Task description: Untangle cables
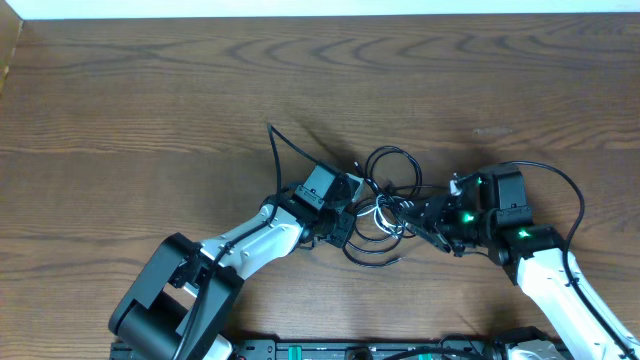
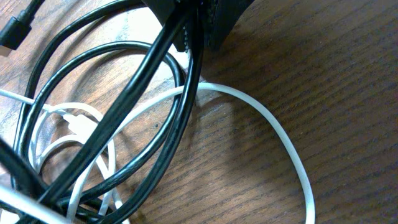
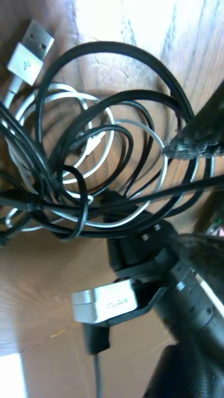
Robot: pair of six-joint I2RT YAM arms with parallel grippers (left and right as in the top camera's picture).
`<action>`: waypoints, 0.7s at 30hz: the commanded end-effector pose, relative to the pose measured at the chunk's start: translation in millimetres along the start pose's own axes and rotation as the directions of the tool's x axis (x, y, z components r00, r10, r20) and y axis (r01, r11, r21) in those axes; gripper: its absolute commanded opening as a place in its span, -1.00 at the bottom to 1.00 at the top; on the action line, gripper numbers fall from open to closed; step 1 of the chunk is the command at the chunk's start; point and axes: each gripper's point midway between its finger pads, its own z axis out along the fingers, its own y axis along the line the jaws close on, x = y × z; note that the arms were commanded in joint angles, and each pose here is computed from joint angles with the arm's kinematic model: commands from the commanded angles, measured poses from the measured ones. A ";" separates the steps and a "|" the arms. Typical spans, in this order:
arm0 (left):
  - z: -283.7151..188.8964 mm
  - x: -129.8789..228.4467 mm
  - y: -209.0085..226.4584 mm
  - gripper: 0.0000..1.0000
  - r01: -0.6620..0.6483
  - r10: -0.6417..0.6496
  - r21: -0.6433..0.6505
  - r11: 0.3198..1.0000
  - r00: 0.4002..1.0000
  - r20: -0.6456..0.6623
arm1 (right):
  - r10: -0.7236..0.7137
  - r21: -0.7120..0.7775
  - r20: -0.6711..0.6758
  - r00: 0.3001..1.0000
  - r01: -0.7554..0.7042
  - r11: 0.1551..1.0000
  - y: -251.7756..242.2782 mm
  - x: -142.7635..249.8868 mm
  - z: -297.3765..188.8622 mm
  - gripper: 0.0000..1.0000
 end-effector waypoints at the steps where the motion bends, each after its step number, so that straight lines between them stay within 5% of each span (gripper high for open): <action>1: 4.9 9.7 9.9 -0.84 0.001 -0.002 -0.033 0.999 1.000 -0.026 | 0.047 0.008 0.027 0.999 -0.047 0.999 -1.6 -4.3 1.5 -0.43; 13: 4.9 9.6 9.9 -0.84 0.001 -0.002 -0.032 0.999 1.000 -0.025 | 0.053 0.015 0.041 0.998 -0.054 0.998 -2.9 -6.8 1.4 -0.98; 16: 4.9 9.6 9.9 -0.83 0.001 -0.002 -0.032 0.999 1.000 -0.025 | 0.033 -0.012 0.055 0.998 -0.033 0.999 3.8 -11.3 0.7 -0.98; 21: 4.9 9.8 9.9 -0.84 0.001 -0.002 -0.033 0.999 1.000 -0.026 | -0.117 -0.269 -0.010 0.993 0.109 0.957 60.1 -6.4 -11.6 -0.98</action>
